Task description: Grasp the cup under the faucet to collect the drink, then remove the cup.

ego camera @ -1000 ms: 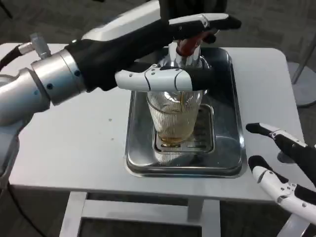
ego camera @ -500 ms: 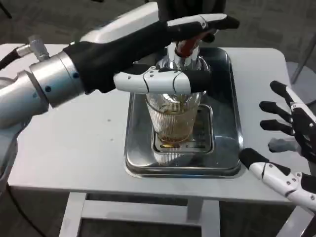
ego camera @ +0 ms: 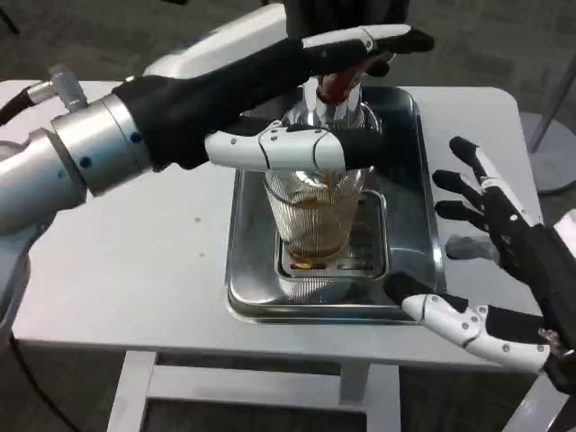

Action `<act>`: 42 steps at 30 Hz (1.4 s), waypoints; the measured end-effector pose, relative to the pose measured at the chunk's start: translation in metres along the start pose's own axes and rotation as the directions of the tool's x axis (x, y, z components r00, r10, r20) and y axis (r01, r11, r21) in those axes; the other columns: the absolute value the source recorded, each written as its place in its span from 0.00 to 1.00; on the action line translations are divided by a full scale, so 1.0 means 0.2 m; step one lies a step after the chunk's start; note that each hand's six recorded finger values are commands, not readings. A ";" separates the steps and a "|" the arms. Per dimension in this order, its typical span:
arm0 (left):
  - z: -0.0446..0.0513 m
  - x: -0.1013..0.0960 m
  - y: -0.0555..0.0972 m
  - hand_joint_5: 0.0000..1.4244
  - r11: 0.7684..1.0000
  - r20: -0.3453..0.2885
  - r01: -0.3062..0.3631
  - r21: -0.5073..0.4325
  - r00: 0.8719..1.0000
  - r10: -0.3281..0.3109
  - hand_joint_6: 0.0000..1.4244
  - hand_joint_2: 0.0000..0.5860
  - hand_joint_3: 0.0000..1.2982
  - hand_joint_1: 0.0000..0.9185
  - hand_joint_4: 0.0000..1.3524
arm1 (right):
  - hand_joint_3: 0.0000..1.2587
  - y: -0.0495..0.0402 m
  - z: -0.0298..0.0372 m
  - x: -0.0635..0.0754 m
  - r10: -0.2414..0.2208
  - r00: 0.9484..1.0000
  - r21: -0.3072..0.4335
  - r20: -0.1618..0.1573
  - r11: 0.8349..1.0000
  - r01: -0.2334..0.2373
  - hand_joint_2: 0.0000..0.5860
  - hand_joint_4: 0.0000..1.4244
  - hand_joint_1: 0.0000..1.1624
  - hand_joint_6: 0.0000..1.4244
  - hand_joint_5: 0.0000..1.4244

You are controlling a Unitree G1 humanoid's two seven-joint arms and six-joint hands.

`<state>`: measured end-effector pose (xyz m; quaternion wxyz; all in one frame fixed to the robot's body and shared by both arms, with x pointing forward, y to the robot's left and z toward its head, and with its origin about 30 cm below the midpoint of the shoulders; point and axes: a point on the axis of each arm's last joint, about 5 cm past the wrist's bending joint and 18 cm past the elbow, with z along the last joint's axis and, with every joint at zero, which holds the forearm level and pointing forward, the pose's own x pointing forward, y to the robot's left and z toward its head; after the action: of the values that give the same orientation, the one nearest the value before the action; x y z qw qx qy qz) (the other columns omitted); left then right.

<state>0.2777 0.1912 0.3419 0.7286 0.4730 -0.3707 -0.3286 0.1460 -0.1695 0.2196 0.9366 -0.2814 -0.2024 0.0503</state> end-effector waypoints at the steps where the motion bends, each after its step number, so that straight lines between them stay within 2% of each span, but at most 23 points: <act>1: 0.000 0.00 0.00 0.11 1.000 -0.001 0.000 0.001 1.000 0.000 0.18 0.13 0.10 0.00 0.06 | 0.00 0.012 -0.004 0.01 -0.005 1.000 0.001 0.001 1.000 0.005 0.41 0.06 0.64 0.22 0.10; 11: -0.004 -0.01 0.00 0.12 1.000 -0.004 -0.001 0.005 1.000 0.001 0.18 0.13 0.10 0.00 0.06 | 0.00 0.100 -0.034 0.11 -0.032 0.999 0.030 0.001 0.999 0.032 0.40 0.05 0.63 0.19 0.09; 20: -0.003 -0.02 0.01 0.12 1.000 -0.006 -0.001 0.016 1.000 0.001 0.18 0.12 0.11 0.00 0.06 | 0.00 0.143 -0.067 0.17 -0.050 0.999 0.059 -0.020 0.997 0.051 0.38 0.04 0.66 0.20 0.09; 24: -0.003 -0.02 0.02 0.12 1.000 -0.007 0.000 0.018 1.000 0.000 0.18 0.12 0.11 0.00 0.06 | 0.00 0.153 -0.067 0.18 -0.064 0.998 0.077 -0.013 0.995 0.064 0.36 0.04 0.69 0.20 0.09; 33: -0.003 -0.02 0.02 0.12 1.000 -0.010 -0.001 0.023 1.000 0.001 0.18 0.11 0.11 0.00 0.06 | 0.00 0.210 -0.078 0.24 -0.077 0.997 0.121 -0.027 0.989 0.080 0.36 0.04 0.70 0.20 0.09; 42: -0.007 -0.03 0.03 0.12 1.000 -0.012 -0.002 0.023 1.000 0.002 0.18 0.09 0.11 0.00 0.06 | 0.00 0.243 -0.086 0.28 -0.069 0.997 0.135 -0.021 0.988 0.071 0.37 0.04 0.70 0.20 0.09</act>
<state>0.2767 0.1986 0.3451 0.7258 0.4829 -0.3704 -0.3207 0.2055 -0.1258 0.1997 0.9565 -0.2102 -0.2004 0.0288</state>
